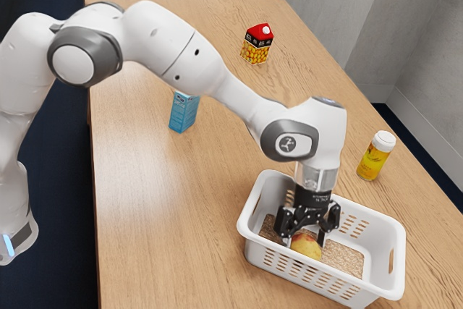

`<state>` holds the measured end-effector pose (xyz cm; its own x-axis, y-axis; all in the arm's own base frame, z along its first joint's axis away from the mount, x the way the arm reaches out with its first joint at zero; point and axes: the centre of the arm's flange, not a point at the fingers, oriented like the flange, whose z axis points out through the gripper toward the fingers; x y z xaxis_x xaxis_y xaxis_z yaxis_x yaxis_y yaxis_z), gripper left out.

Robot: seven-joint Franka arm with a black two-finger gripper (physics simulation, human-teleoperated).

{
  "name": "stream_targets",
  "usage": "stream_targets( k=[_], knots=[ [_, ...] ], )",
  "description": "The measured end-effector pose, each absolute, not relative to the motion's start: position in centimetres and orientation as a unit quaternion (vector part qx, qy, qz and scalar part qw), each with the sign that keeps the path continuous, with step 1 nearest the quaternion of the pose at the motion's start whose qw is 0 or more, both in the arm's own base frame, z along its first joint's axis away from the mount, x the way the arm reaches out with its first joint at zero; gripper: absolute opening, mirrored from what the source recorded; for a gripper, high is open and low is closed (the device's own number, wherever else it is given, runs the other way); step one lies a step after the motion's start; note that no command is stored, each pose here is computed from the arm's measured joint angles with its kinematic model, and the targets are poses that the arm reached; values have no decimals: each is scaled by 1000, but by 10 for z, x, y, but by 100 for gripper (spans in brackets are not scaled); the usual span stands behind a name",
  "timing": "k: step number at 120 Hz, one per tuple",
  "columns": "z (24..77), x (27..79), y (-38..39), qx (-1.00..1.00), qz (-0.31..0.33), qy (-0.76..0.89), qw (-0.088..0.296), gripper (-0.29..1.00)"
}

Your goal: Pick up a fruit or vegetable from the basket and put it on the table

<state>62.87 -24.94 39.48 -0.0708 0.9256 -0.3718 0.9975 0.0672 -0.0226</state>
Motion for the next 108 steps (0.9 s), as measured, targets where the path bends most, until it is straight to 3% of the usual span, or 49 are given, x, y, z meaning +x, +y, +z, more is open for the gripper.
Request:
stream_targets(
  k=[10,29,65,78,94,108],
  knots=[
    [392,629,-252,669,-138,719,132,70],
    [393,630,-252,668,-135,719,137,55],
    [394,629,-258,669,-135,717,142,55],
    [399,629,-258,668,-131,717,147,40],
    [421,629,-254,668,-120,716,160,37],
    [488,619,-247,679,-75,704,195,35]
  ],
)
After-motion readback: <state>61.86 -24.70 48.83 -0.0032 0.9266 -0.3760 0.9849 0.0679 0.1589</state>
